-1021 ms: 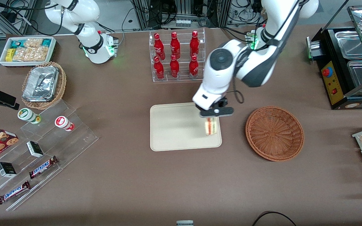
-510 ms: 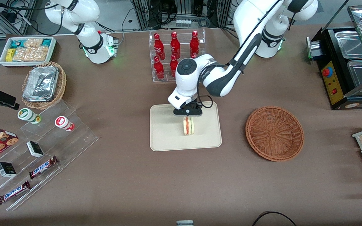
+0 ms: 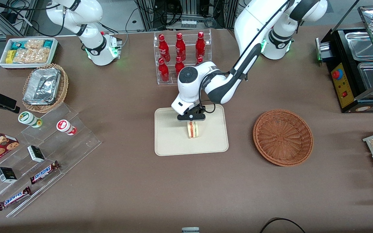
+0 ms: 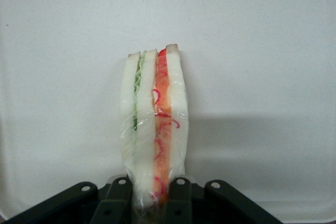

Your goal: Place sandwich from basket to tray

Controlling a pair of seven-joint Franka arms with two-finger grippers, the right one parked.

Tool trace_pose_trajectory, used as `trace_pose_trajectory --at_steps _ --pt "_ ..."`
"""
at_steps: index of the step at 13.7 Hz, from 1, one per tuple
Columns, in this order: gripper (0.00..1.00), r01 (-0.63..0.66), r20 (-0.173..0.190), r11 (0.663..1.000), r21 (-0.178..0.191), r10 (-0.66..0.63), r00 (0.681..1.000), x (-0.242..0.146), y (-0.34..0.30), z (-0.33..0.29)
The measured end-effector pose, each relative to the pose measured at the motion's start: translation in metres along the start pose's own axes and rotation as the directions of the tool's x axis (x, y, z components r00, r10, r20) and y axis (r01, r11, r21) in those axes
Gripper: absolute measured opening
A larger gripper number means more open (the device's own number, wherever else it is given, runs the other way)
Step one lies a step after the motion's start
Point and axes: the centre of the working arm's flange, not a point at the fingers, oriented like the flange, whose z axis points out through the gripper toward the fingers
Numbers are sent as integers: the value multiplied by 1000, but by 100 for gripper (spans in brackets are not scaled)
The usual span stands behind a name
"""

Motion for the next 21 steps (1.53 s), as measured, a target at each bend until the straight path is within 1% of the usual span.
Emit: trace_pose_trajectory --at_steps 2,3,4,7,8,9,10,11,13,14,15,17,21 --pt "18 -4 -3 1000 0 4 1000 -1 2 6" --pt "25 -16 -15 1000 5 16 1000 -2 3 7" --pt "33 -23 -26 1000 6 24 999 -1 5 5" --pt "64 -16 -46 1000 4 16 999 9 7 -8" --pt "74 -7 -50 1000 17 8 999 15 7 -20" --pt "85 6 -54 999 38 -3 999 22 6 -37" --pt "93 25 -58 998 64 -21 998 29 3 -59" --pt "100 57 -63 995 77 -52 997 40 -4 -87" --pt "100 135 -69 989 62 -131 989 62 -26 -149" --pt "100 171 -76 983 62 -166 983 73 -43 -180" --pt "100 196 -80 978 70 -190 978 81 -63 -206" --pt "100 205 -55 976 76 -201 978 95 -111 -259" --pt "100 117 22 990 82 -119 993 117 -217 -331"
